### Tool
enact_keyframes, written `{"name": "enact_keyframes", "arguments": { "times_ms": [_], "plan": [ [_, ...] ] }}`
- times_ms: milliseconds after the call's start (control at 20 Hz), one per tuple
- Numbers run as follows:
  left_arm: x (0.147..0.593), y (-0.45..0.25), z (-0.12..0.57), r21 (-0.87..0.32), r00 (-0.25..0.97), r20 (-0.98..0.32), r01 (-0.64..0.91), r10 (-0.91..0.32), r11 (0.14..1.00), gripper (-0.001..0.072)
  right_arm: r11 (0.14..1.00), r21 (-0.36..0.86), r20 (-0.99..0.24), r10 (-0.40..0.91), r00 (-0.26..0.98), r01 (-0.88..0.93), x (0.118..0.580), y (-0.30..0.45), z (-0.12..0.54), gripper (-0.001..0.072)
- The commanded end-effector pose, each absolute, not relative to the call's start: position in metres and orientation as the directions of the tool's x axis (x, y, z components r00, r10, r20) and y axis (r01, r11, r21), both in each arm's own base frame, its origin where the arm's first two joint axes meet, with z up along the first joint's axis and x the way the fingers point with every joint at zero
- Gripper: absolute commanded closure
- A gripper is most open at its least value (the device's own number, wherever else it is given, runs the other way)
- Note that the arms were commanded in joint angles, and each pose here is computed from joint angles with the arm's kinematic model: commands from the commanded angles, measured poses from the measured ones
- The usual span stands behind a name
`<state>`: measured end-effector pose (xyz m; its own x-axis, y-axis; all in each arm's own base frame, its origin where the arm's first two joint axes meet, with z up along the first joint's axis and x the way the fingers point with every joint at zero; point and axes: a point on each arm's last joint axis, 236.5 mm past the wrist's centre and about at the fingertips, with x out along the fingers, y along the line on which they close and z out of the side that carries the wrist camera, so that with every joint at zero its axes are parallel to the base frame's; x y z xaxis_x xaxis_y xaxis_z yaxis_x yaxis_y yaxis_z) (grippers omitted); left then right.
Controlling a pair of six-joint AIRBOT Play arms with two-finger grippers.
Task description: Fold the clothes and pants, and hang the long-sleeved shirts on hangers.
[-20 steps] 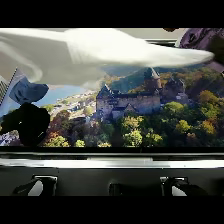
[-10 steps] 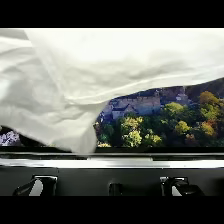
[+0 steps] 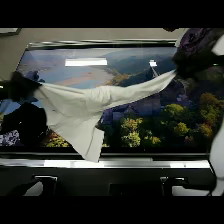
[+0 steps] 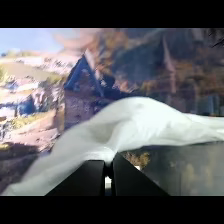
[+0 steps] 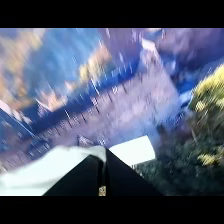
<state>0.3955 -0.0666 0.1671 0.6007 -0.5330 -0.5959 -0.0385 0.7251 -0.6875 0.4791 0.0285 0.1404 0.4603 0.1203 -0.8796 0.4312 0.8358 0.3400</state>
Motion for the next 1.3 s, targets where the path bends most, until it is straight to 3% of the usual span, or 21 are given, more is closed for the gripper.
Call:
{"name": "enact_keyframes", "arguments": {
  "times_ms": [0, 150, 350, 400, 450, 500, 550, 750, 850, 1050, 1250],
  "plan": [
    [0.410, -0.082, 0.033, -0.629, 0.423, -0.744, -0.183, -0.517, 0.756, 0.0691, 0.835, 0.297, -0.955, 0.260, 0.144, 0.462, 0.488, 0.072, 0.004, 0.0690],
    [0.419, -0.088, -0.013, -0.613, 0.361, -0.776, -0.240, -0.517, 0.752, 0.0691, 0.851, 0.249, -0.965, 0.258, 0.045, 0.462, 0.484, 0.088, -0.044, 0.0690],
    [0.420, -0.086, -0.023, -0.608, 0.349, -0.783, -0.256, -0.515, 0.751, 0.0691, 0.856, 0.254, -0.966, 0.250, 0.070, 0.450, 0.491, 0.090, -0.049, 0.0684],
    [0.420, -0.086, -0.023, -0.608, 0.350, -0.783, -0.255, -0.515, 0.752, 0.0691, 0.870, 0.251, -0.967, 0.247, 0.065, 0.423, 0.489, 0.089, -0.046, 0.0641],
    [0.420, -0.086, -0.023, -0.608, 0.350, -0.783, -0.254, -0.515, 0.752, 0.0691, 0.892, 0.252, -0.967, 0.247, 0.061, 0.376, 0.486, 0.086, -0.040, 0.0479],
    [0.420, -0.086, -0.023, -0.608, 0.350, -0.783, -0.255, -0.515, 0.752, 0.0691, 0.922, 0.255, -0.967, 0.248, 0.059, 0.291, 0.481, 0.082, -0.029, 0.0263],
    [0.420, -0.087, -0.023, -0.609, 0.350, -0.782, -0.255, -0.515, 0.751, 0.0691, 0.946, 0.252, -0.968, 0.245, 0.057, 0.202, 0.474, 0.079, -0.013, 0.0233],
    [0.416, -0.089, -0.022, -0.610, 0.335, -0.783, -0.252, -0.524, 0.751, 0.0691, 0.986, 0.168, -0.970, 0.167, 0.176, -0.008, 0.453, 0.037, 0.059, 0.0238],
    [0.414, -0.090, -0.021, -0.611, 0.328, -0.783, -0.250, -0.528, 0.751, 0.0691, 0.949, 0.309, -0.929, 0.315, 0.194, -0.061, 0.430, 0.053, 0.075, 0.0238],
    [0.409, -0.092, -0.021, -0.612, 0.306, -0.785, -0.250, -0.538, 0.750, 0.0690, 0.784, 0.621, -0.777, 0.618, 0.119, -0.014, 0.358, 0.134, 0.061, 0.0237],
    [0.408, -0.092, -0.022, -0.612, 0.305, -0.785, -0.250, -0.539, 0.750, 0.0690, 0.750, 0.662, -0.749, 0.661, 0.030, 0.003, 0.289, 0.214, 0.000, 0.0237]
  ]
}}
